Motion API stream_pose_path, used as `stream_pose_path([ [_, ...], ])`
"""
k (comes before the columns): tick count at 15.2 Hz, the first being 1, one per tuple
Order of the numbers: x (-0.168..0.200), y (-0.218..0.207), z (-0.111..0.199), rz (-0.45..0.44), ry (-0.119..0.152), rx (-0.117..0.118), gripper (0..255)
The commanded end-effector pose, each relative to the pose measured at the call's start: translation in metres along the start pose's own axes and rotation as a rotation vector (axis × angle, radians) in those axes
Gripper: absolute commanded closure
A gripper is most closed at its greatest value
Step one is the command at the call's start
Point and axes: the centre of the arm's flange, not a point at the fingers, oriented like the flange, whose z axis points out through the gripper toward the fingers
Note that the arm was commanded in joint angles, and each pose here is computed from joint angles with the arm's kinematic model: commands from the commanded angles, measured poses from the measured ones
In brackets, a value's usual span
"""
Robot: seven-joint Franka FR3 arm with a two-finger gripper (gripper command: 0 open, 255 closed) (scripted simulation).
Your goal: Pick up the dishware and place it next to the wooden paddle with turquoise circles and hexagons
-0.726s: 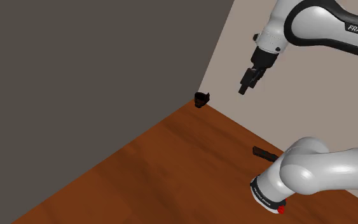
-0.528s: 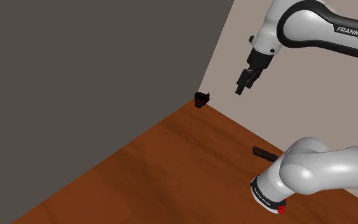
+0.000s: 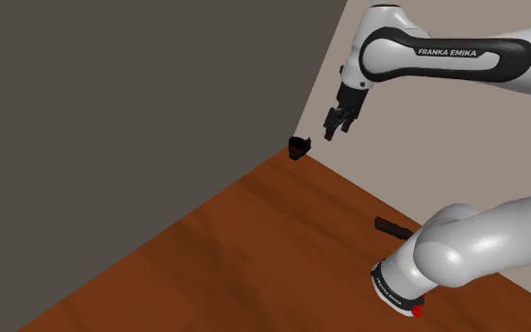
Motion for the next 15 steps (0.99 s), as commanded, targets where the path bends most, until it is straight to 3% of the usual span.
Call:
stream_pose_path([
  [1,0.025,0.005,0.014,0.012,-0.010,-0.005,0],
  [12,0.141,0.050,0.100,0.079,-0.069,-0.030,0],
  [15,0.147,0.053,0.116,0.082,-0.073,-0.032,0],
])
